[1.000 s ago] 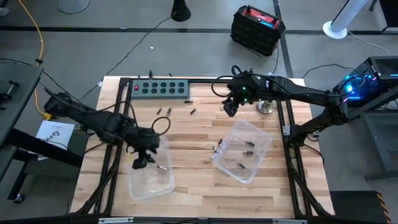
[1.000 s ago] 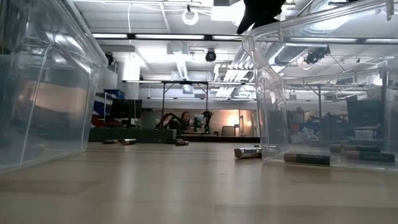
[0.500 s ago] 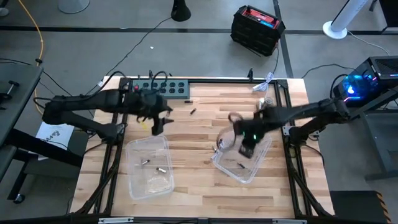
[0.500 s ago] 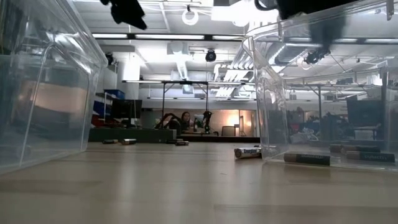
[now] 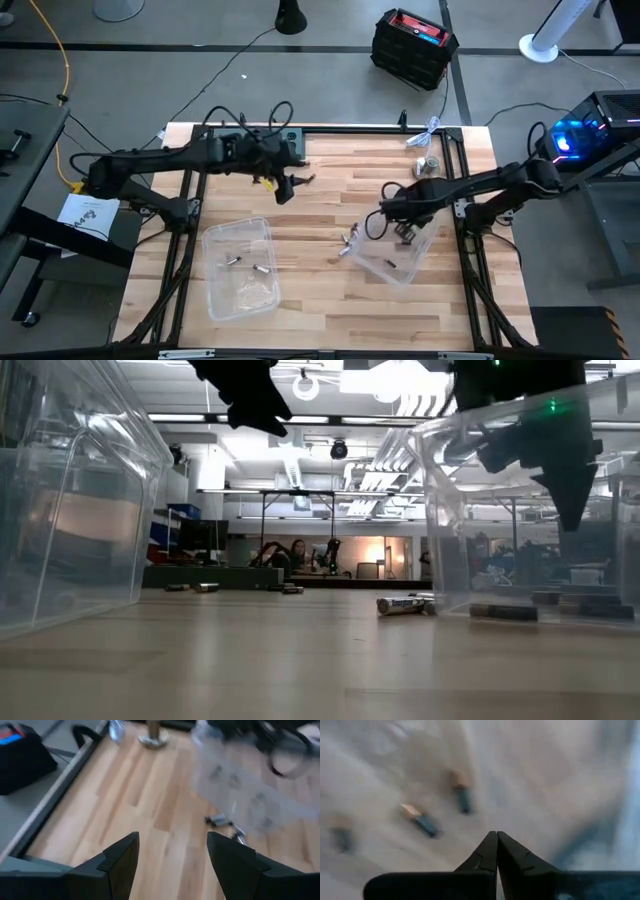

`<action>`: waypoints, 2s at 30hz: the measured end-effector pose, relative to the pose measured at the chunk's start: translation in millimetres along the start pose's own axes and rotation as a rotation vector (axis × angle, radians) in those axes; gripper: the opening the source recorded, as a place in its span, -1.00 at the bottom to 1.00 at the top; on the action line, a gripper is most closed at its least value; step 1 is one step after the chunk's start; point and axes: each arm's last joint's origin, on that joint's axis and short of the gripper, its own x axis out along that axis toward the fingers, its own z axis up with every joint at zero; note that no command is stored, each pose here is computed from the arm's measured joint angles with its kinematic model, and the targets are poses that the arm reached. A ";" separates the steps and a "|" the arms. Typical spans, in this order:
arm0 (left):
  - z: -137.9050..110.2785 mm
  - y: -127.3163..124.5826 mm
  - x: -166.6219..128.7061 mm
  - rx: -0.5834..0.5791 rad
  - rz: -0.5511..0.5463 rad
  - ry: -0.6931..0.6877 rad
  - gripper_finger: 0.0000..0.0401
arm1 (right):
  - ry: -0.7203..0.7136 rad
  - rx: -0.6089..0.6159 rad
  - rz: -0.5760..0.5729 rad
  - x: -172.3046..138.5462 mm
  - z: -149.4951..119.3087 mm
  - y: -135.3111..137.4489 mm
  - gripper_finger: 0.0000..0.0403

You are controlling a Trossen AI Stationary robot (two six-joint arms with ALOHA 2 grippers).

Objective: Sort batteries
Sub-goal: Move the right transparent bin to the top right of the table

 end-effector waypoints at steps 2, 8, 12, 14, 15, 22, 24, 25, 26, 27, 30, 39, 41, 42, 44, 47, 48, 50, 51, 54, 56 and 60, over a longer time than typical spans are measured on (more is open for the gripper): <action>-1.6 -0.5 1.4 0.002 -0.015 0.018 0.12 | 0.018 -0.036 -0.066 0.5 1.1 -8.7 -1.00; -1.8 0.7 0.6 0.003 -0.013 0.020 0.12 | 0.011 -0.072 -0.149 0.4 13.8 -34.3 -1.00; -3.2 4.0 0.2 0.010 -0.002 0.035 0.12 | -0.005 -0.002 -0.238 -0.7 21.5 -58.8 -1.00; -3.9 6.1 0.2 0.006 0.004 0.043 0.12 | -0.036 0.057 -0.268 -0.9 27.0 -70.7 -1.00; -4.1 7.4 0.2 0.003 0.007 0.045 0.12 | -0.055 0.090 -0.271 -0.6 30.7 -75.8 -1.00; -5.9 10.7 0.1 -0.005 0.018 0.065 0.12 | -0.250 0.210 -0.197 3.1 64.7 -98.0 -1.00; -6.7 10.7 0.0 -0.005 0.018 0.073 0.12 | -0.334 0.238 -0.139 2.2 76.3 -99.8 -1.00; -6.8 10.7 0.0 -0.008 0.018 0.074 0.12 | -0.370 0.248 -0.110 1.4 81.2 -100.6 -1.00; -7.1 10.7 0.0 -0.011 0.019 0.076 0.12 | -0.403 0.260 -0.082 0.4 85.4 -101.0 -1.00; -7.6 10.7 -0.2 -0.015 0.019 0.082 0.12 | -0.437 0.276 -0.058 -0.8 89.5 -101.4 -1.00; -8.9 10.6 -0.5 -0.015 0.019 0.095 0.12 | -0.523 0.318 -0.008 -4.2 99.0 -103.0 -1.00; -8.5 11.4 -0.6 0.010 0.021 0.091 0.12 | -0.769 0.427 0.173 -21.4 124.4 -114.1 -1.00; -8.5 12.7 -0.6 0.007 0.024 0.091 0.12 | -0.805 0.406 0.197 -34.8 127.2 -117.1 -1.00; -8.5 13.5 -0.6 0.005 0.026 0.092 0.12 | -0.829 0.387 0.197 -44.9 127.7 -119.1 -1.00; -8.6 14.7 -0.7 0.002 0.029 0.092 0.12 | -0.860 0.334 0.192 -64.7 126.1 -122.0 -1.00; -8.5 16.6 -0.8 -0.002 0.035 0.091 0.12 | -0.913 0.242 0.272 -94.3 122.2 -120.7 -1.00; -8.6 16.6 -0.8 -0.002 0.035 0.092 0.12 | -0.924 0.204 0.347 -103.0 120.1 -117.5 -1.00; -8.6 16.6 -0.8 -0.002 0.035 0.093 0.12 | -0.937 0.099 0.547 -119.7 116.0 -104.2 -1.00; -8.6 16.6 -0.8 -0.001 0.035 0.093 0.12 | -0.926 0.032 0.640 -125.3 112.9 -94.5 -1.00; -8.6 16.6 -1.0 -0.002 0.035 0.092 0.12 | -0.845 -0.110 0.789 -127.6 99.3 -54.6 -1.00; -8.6 16.6 -1.0 -0.002 0.035 0.092 0.12 | -0.766 -0.165 0.804 -118.4 86.6 -26.5 -1.00; -8.6 16.6 -1.0 -0.002 0.035 0.092 0.12 | -0.568 -0.185 0.792 -84.6 61.1 23.3 -1.00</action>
